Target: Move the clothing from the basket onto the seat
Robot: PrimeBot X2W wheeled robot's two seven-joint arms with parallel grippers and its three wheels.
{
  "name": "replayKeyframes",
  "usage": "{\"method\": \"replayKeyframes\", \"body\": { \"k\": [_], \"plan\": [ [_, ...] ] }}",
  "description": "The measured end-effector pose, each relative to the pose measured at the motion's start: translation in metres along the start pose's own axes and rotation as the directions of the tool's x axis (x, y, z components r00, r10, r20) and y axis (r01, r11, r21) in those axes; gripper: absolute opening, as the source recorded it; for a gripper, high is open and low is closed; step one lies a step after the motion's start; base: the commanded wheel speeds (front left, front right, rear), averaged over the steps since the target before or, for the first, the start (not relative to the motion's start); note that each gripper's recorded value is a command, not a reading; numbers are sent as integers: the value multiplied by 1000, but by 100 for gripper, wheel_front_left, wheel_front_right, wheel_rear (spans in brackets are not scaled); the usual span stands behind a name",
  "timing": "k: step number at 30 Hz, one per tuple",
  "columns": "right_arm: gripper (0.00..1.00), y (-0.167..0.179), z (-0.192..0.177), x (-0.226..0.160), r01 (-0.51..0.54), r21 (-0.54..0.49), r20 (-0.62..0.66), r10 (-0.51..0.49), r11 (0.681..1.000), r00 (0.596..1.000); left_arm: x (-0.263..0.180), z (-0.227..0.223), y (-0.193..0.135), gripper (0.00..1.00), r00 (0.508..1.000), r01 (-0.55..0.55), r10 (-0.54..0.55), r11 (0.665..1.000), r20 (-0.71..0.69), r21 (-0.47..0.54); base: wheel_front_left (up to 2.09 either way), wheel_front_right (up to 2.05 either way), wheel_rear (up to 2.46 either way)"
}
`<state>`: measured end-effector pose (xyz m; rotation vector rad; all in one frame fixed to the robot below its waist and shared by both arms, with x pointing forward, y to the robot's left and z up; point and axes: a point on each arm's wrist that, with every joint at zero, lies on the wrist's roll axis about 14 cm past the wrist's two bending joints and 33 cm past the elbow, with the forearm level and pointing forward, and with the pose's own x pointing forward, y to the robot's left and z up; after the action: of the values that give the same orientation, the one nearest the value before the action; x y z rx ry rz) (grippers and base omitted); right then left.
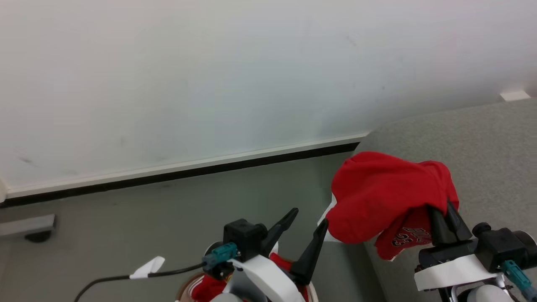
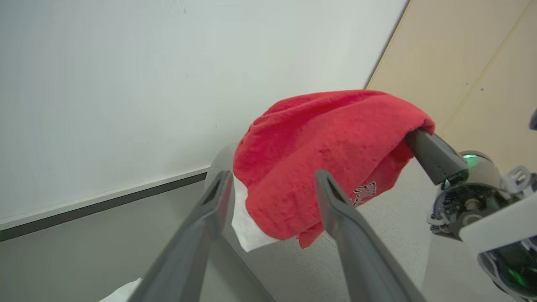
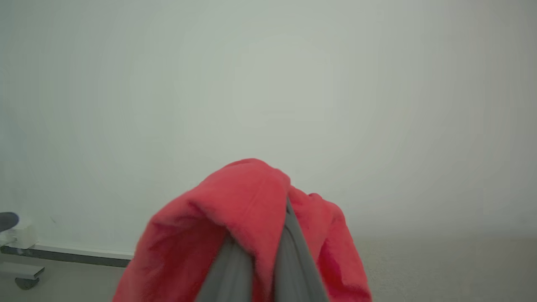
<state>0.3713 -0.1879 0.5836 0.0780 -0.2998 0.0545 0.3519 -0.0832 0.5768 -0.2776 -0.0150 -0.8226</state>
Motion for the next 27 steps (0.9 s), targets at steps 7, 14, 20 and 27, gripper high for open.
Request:
{"method": "replayKeyframes", "body": {
  "k": [7,14,20,27],
  "plan": [
    [0,-48,14,-23,141,-66,25,-139,988,990,16,-15,-29,100,994,111,-111,994,-22,0,0,0,0],
    [0,-89,24,-55,258,-122,31,-256,958,966,28,-36,-63,100,972,230,-230,973,-54,2,0,0,0],
    [0,-111,28,-69,316,-154,33,-315,936,949,36,-46,-75,100,958,279,-279,960,-69,-16,0,0,0],
    [0,-125,28,-55,346,-168,38,-345,923,938,53,-43,-71,100,945,322,-322,947,-59,-6,0,0,0]
  ]
}}
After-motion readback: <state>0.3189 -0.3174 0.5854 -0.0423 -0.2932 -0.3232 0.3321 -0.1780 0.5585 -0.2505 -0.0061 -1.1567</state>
